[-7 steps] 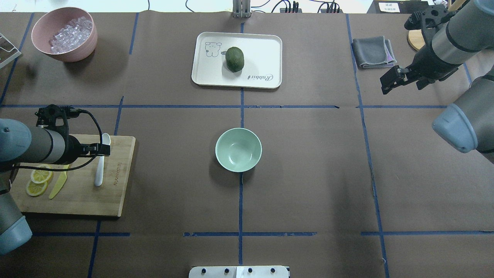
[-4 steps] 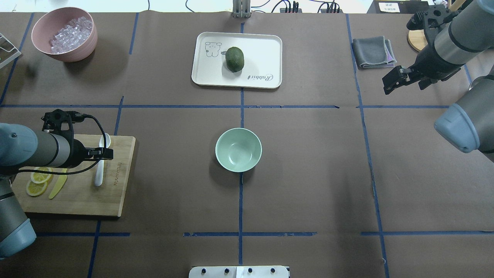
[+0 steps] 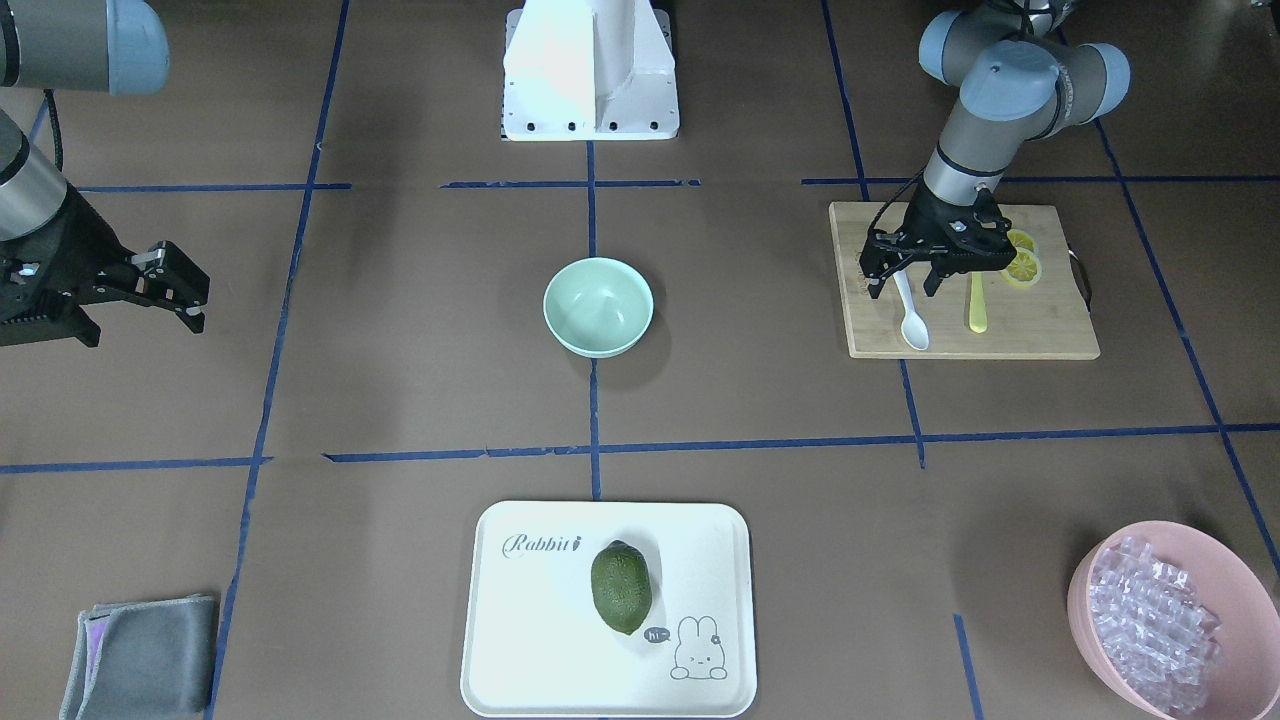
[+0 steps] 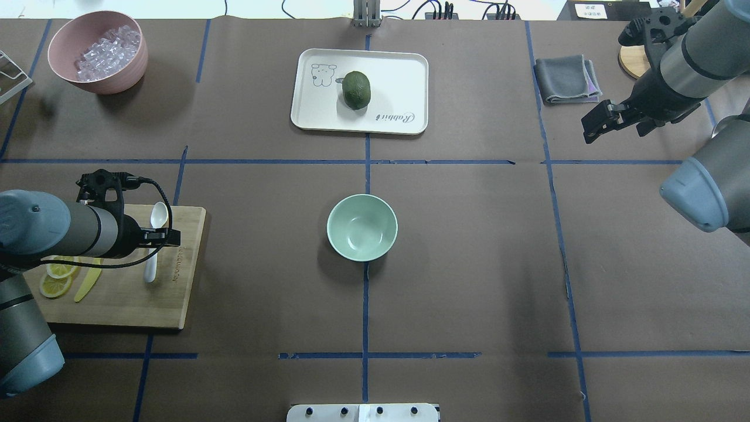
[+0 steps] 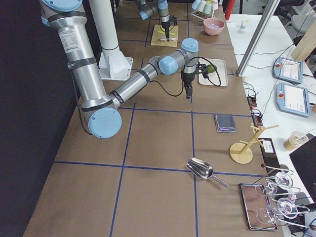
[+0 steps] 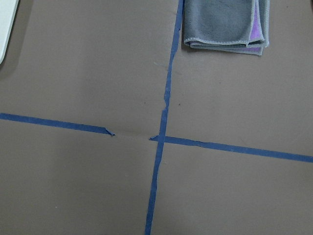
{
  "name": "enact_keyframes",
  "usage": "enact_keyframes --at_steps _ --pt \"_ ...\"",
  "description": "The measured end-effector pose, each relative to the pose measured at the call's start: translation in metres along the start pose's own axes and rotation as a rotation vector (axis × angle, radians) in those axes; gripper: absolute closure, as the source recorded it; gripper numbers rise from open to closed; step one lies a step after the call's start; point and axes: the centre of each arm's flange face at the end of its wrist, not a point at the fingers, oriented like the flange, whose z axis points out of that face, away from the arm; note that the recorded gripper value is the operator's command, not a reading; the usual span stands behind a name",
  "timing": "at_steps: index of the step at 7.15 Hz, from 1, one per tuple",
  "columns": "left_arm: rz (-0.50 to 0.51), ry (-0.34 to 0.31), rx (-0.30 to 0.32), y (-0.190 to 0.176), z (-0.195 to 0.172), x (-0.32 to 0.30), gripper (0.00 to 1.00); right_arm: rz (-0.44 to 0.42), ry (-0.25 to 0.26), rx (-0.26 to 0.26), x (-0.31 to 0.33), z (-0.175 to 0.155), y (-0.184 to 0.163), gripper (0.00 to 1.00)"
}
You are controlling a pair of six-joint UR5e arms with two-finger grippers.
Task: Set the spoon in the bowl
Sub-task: 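Lower the left gripper onto the white spoon handle and close it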
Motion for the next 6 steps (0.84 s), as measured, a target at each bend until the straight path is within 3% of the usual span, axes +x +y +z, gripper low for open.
enact_keyframes --at_steps 3,4,6 --pt "0.001 -0.006 -0.005 0.0013 0.0017 -0.0031 0.28 0.001 -0.002 0.001 -0.0011 -0.0004 0.0001 0.0" --pt "0.0 -0.008 -0.006 0.0016 0.002 -0.0039 0.37 0.002 -0.002 0.001 -0.0012 -0.0004 0.0001 0.0" --pt "-0.001 -0.008 -0.007 0.0016 0.0021 -0.0047 0.64 0.002 -0.002 0.002 -0.0014 -0.0005 0.0 0.0"
